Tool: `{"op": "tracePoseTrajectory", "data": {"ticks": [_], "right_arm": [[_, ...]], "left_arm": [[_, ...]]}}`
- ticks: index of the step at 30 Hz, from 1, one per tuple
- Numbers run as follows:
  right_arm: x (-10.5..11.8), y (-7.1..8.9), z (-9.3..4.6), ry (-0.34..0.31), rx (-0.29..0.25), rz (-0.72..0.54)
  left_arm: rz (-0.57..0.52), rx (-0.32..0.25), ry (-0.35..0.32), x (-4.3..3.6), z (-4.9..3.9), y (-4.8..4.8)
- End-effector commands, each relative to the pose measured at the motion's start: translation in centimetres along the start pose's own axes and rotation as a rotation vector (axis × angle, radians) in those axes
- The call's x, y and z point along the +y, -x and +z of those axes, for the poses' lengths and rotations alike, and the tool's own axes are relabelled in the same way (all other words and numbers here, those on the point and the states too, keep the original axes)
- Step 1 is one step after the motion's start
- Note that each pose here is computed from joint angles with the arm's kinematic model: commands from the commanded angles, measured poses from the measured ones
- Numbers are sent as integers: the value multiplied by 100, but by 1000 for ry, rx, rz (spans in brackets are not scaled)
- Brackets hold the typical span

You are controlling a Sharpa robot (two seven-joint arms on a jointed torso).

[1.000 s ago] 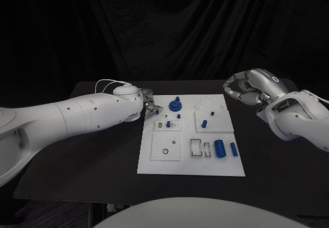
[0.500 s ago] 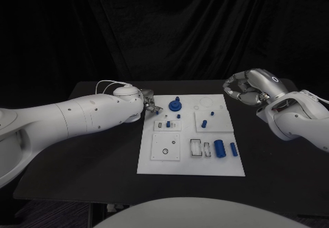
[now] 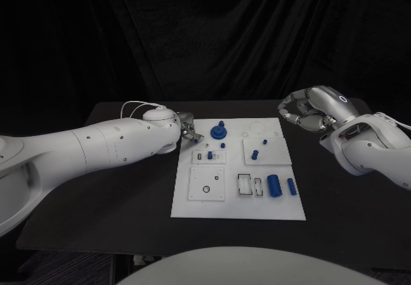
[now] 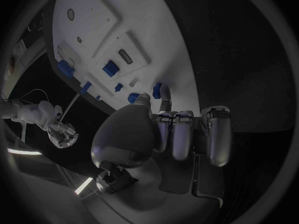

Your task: Assemble the parts on the task board

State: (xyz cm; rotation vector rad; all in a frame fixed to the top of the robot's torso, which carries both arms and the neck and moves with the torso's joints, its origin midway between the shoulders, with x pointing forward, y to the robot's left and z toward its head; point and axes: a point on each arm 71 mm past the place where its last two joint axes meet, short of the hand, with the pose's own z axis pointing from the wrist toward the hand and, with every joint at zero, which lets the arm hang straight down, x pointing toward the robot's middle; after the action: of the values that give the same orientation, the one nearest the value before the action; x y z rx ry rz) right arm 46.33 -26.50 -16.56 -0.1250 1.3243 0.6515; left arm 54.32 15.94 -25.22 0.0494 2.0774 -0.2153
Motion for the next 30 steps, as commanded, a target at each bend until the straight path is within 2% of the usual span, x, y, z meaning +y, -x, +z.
{"op": "tracePoseTrajectory", "data": {"ticks": [1,21,27,30], "right_arm": [[-4,1,-5,-6,-11,-1],[-4,6,-15,-6,-11,0],[-5,11,-22,-6,-12,0],[-10,15,-28,-8,-13,0]], "left_arm": [[-1,-2,-20,-32,3,-10],[-1,6,1,-15,10,-48],[-17,-18,-3,-34,-23,-55],[-63,-22,-7,-46,-43,-63]]}}
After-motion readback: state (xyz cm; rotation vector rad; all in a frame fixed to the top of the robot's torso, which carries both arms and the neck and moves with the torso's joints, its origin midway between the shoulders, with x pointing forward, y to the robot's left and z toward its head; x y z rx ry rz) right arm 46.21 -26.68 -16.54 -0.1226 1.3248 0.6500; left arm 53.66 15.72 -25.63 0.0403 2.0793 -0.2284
